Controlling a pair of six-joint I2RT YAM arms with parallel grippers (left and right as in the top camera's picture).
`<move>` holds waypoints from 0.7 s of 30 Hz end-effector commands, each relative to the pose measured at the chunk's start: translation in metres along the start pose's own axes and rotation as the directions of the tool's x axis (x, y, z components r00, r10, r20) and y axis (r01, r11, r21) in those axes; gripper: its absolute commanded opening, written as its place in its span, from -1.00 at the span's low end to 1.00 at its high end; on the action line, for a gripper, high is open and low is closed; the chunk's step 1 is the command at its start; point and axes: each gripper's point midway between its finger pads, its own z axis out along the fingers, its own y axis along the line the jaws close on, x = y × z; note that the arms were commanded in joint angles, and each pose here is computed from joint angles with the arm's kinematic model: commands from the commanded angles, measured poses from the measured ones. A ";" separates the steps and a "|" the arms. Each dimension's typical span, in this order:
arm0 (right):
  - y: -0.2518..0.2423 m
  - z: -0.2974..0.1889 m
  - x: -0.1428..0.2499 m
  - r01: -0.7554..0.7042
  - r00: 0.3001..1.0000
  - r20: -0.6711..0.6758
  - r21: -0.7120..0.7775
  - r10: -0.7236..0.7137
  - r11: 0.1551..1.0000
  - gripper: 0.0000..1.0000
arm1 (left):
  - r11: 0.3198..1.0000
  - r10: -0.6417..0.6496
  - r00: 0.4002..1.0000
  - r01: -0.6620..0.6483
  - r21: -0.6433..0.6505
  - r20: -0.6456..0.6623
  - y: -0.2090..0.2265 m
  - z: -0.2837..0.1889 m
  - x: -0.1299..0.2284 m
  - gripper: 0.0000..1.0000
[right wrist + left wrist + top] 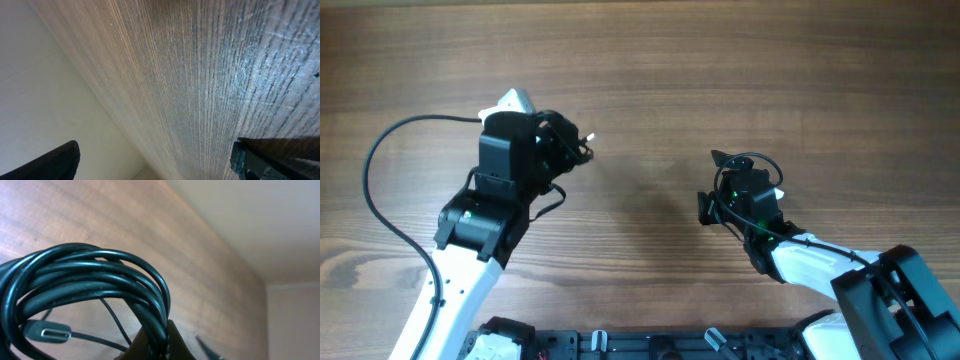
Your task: Untangle cables
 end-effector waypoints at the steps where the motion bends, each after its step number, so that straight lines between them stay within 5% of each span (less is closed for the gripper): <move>1: -0.023 0.000 -0.014 -0.003 0.999 0.044 0.063 0.000 0.998 0.99 | 1.000 -0.012 0.999 0.011 -0.023 -0.043 0.005 -0.002 0.007 -0.92; 7: -0.023 0.000 -0.014 -0.003 0.999 0.044 0.063 0.000 0.998 0.99 | 0.994 -0.034 0.993 0.022 -0.103 -0.115 0.024 0.004 0.025 -0.92; 21: -0.019 0.000 -0.015 -0.002 0.999 0.053 0.044 0.000 0.999 0.99 | 0.842 -0.483 0.857 0.396 -0.366 -0.182 0.042 0.031 0.093 -0.92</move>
